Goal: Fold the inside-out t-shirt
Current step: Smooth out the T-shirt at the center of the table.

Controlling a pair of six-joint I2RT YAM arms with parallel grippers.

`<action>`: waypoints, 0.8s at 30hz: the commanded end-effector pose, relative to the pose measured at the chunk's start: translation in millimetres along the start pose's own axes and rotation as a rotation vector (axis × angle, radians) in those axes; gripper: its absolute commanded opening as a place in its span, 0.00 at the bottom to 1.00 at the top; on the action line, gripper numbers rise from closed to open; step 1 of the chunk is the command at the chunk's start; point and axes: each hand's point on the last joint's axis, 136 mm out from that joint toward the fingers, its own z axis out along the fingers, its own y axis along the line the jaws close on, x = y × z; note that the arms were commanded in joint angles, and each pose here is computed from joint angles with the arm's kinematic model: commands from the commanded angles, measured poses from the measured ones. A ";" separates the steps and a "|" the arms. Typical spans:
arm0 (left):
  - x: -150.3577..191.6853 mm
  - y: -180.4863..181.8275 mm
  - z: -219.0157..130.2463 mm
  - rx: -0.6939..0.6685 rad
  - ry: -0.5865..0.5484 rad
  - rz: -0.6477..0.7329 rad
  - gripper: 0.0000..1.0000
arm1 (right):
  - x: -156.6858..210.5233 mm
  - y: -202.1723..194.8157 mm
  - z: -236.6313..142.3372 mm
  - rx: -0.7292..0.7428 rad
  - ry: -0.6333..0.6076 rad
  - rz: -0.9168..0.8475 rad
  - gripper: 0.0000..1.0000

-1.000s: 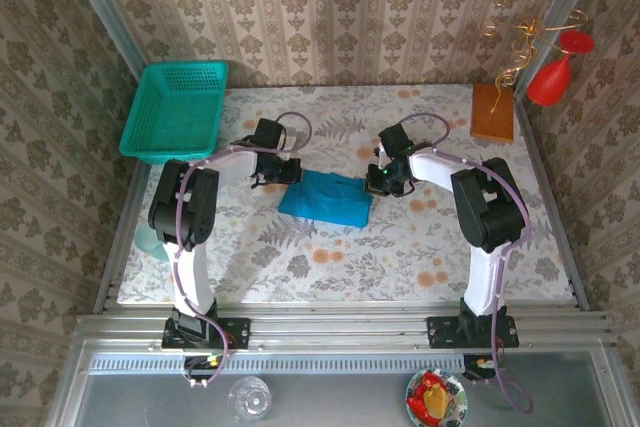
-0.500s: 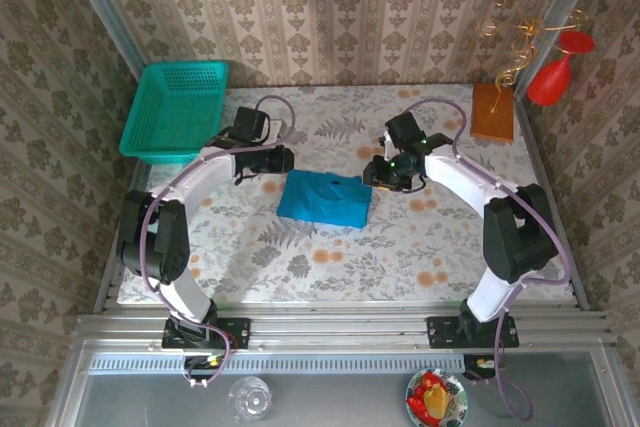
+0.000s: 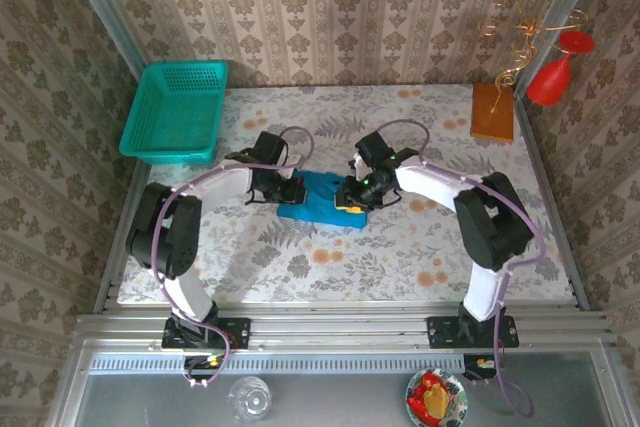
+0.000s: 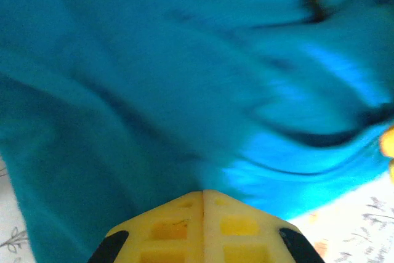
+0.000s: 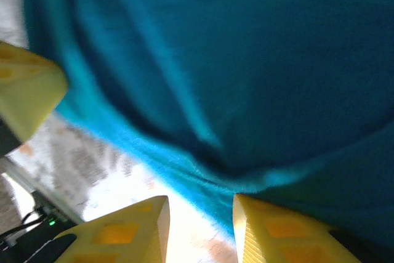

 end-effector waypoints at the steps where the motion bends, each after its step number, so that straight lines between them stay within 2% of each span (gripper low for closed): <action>1: 20.0 41.1 21.9 -0.063 0.069 -0.090 0.06 | -1.0 -54.1 16.6 0.141 0.024 0.090 0.33; 4: 29.0 48.5 33.6 -0.056 0.097 -0.107 0.05 | -0.3 -82.3 26.2 0.191 0.048 0.131 0.32; 6: 30.5 47.2 33.2 -0.048 0.098 -0.109 0.05 | 1.1 -81.8 26.9 0.171 0.062 0.123 0.32; 9: 23.8 38.3 20.2 -0.037 0.059 -0.105 0.07 | -2.4 -60.2 11.5 0.104 0.040 0.084 0.33; 13: -1.5 11.4 -12.0 0.025 -0.048 -0.089 0.12 | -9.6 -22.7 -22.3 0.006 -0.011 0.032 0.33; 16: -23.9 -3.9 -28.8 0.058 -0.115 -0.072 0.10 | -19.7 -5.7 -36.6 -0.030 -0.046 0.005 0.34; 18: -38.2 -8.2 -29.6 0.077 -0.148 -0.057 0.09 | -28.6 -5.8 -34.9 -0.030 -0.051 0.004 0.34; 24: -59.5 -1.1 -4.5 0.072 -0.121 -0.057 0.07 | -47.2 -23.9 -8.3 -0.035 -0.013 0.066 0.32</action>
